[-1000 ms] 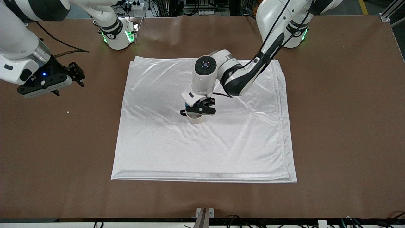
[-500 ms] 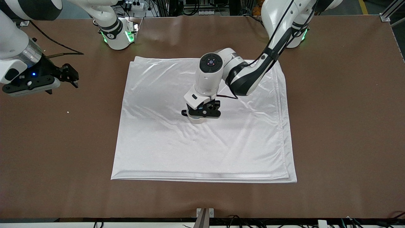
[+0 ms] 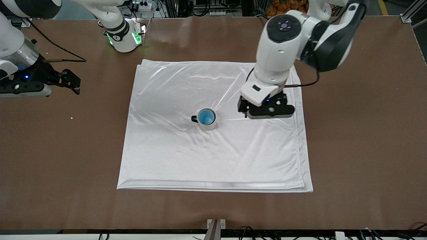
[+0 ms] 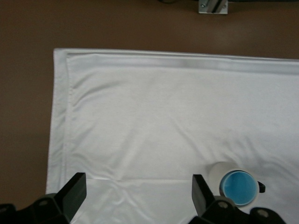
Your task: Place blue cup into white mug on cloth
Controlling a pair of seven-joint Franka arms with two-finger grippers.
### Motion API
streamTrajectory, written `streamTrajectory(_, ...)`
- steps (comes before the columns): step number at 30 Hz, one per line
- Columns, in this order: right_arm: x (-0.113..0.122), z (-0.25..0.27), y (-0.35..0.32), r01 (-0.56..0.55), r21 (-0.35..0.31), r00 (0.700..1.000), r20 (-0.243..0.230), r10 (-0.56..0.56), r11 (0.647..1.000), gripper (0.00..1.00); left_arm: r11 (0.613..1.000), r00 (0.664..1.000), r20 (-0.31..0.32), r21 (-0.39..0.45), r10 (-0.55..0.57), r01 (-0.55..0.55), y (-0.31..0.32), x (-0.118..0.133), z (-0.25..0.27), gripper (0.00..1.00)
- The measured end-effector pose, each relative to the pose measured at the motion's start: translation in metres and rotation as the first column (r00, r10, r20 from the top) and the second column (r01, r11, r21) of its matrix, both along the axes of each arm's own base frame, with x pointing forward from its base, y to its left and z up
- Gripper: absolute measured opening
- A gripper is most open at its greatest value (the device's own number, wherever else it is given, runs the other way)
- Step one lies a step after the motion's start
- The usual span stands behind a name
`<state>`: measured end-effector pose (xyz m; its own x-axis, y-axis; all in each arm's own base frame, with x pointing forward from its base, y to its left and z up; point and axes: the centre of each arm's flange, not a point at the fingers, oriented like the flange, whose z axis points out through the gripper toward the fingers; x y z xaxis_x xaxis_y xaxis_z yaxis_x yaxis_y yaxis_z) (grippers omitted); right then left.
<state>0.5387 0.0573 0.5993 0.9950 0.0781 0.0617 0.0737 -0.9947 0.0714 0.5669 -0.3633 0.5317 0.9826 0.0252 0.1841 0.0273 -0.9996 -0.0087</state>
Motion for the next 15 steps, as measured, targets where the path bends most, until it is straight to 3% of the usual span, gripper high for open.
streamTrajectory(7, 0.004, 0.003, -0.004, 0.084, 0.022, 0.996, 0.009, -0.085, 0.996, 1.00, 0.996, 0.997, 0.012, 0.022, 0.081, -0.081, 0.067, 0.012, 0.041, 1.00)
streamTrajectory(15, 0.004, 0.007, -0.003, 0.100, 0.027, 0.995, 0.012, -0.101, 0.995, 1.00, 0.995, 0.994, -0.049, -0.030, 0.096, -0.097, 0.162, 0.036, 0.058, 1.00)
